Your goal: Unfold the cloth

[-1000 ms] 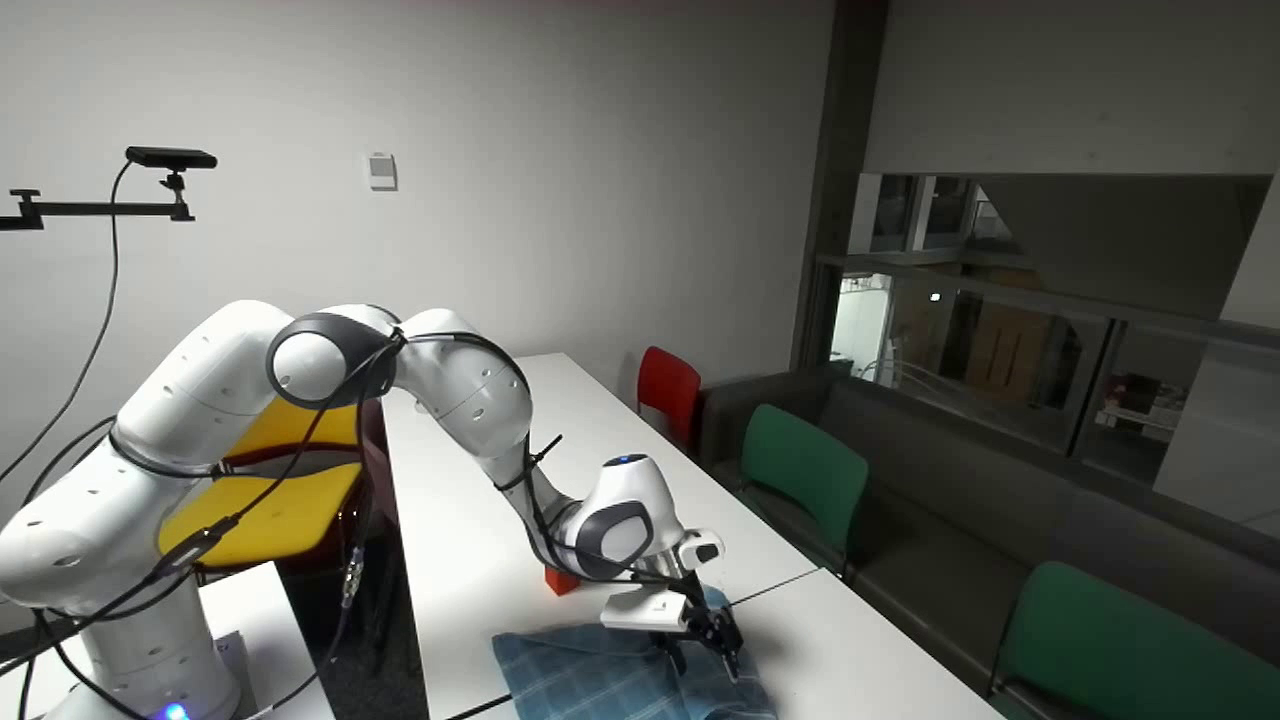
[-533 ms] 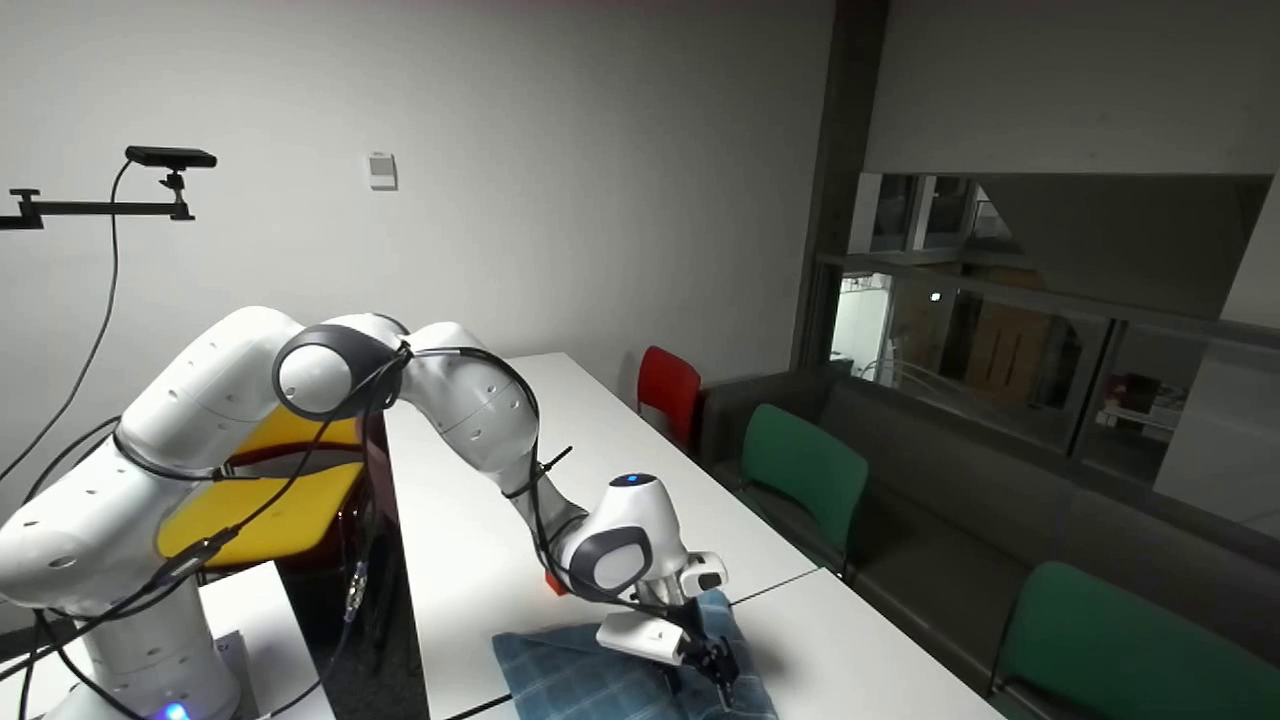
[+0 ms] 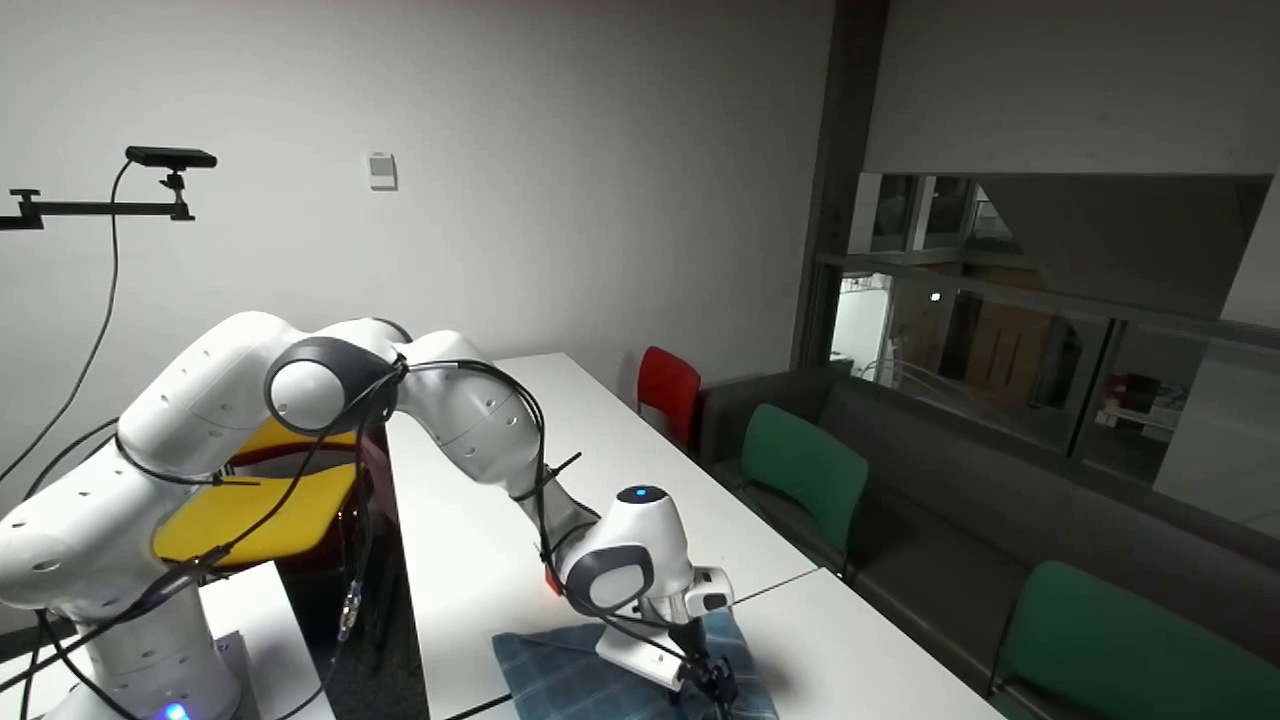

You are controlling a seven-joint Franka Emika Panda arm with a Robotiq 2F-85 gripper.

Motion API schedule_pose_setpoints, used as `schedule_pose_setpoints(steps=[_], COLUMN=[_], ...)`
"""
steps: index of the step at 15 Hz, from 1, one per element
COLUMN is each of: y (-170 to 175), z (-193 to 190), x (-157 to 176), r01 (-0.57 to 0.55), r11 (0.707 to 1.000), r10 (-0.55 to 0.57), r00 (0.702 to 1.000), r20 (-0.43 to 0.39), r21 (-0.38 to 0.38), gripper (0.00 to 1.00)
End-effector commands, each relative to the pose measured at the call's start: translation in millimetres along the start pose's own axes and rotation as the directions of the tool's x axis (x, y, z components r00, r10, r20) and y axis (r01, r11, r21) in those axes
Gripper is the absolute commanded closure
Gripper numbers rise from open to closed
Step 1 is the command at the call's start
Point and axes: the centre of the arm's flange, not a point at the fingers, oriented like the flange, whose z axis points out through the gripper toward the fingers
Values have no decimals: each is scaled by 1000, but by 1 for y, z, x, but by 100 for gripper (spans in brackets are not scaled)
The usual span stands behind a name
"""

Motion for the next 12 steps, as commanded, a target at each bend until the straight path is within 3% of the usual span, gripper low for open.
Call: schedule_pose_setpoints(steps=[1,9,12], y=[17,19,20], z=[0,-3,-4], x=[5,14,15], r01=[16,30,34], r11=[999,998,998], r10=[-16,-31,-35], r00=[1000,999,999], r20=[-6,16,22], r21=[41,57,56], gripper=[34,95,100])
